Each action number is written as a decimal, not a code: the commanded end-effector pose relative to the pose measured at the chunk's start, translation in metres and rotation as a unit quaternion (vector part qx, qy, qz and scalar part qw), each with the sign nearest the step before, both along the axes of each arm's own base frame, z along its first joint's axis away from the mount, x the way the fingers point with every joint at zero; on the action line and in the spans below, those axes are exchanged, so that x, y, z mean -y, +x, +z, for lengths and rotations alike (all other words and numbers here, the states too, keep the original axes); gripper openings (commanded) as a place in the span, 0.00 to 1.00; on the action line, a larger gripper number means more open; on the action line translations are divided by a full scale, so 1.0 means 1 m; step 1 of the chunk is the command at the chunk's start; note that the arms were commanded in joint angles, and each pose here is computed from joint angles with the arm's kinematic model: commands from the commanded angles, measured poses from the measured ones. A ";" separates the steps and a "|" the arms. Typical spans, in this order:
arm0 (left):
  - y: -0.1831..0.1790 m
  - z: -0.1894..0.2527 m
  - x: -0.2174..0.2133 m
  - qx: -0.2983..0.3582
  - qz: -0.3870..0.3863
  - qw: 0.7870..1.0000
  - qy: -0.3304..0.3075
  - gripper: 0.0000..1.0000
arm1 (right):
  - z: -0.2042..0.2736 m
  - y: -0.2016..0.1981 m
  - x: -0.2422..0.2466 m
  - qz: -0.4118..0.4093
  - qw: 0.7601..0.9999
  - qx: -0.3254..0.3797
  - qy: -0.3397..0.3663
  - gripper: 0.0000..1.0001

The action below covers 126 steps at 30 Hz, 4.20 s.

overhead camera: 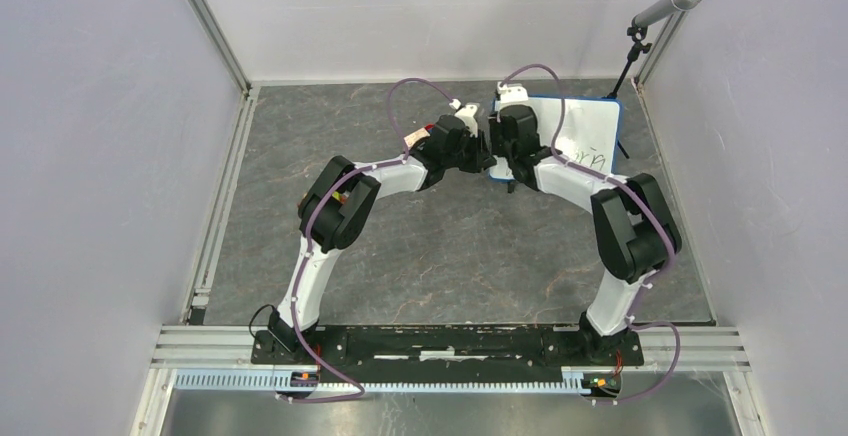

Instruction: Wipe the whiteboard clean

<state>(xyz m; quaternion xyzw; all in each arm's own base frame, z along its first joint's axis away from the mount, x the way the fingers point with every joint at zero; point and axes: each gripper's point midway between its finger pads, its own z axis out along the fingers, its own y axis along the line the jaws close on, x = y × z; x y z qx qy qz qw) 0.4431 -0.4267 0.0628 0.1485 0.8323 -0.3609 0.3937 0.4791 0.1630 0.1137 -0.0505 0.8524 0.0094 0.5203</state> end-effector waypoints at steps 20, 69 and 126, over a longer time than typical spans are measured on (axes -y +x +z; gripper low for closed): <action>-0.001 -0.041 -0.022 -0.024 0.014 0.997 0.077 0.02 | -0.023 -0.029 0.092 -0.084 0.996 -0.019 -0.019 0.34; -0.002 -0.041 -0.021 -0.024 0.011 0.996 0.079 0.02 | -0.016 -0.061 0.141 -0.178 0.979 0.090 -0.033 0.34; -0.008 -0.043 -0.006 -0.036 -0.042 0.996 0.076 0.48 | 0.008 -0.022 0.051 -0.033 0.997 0.036 -0.057 0.66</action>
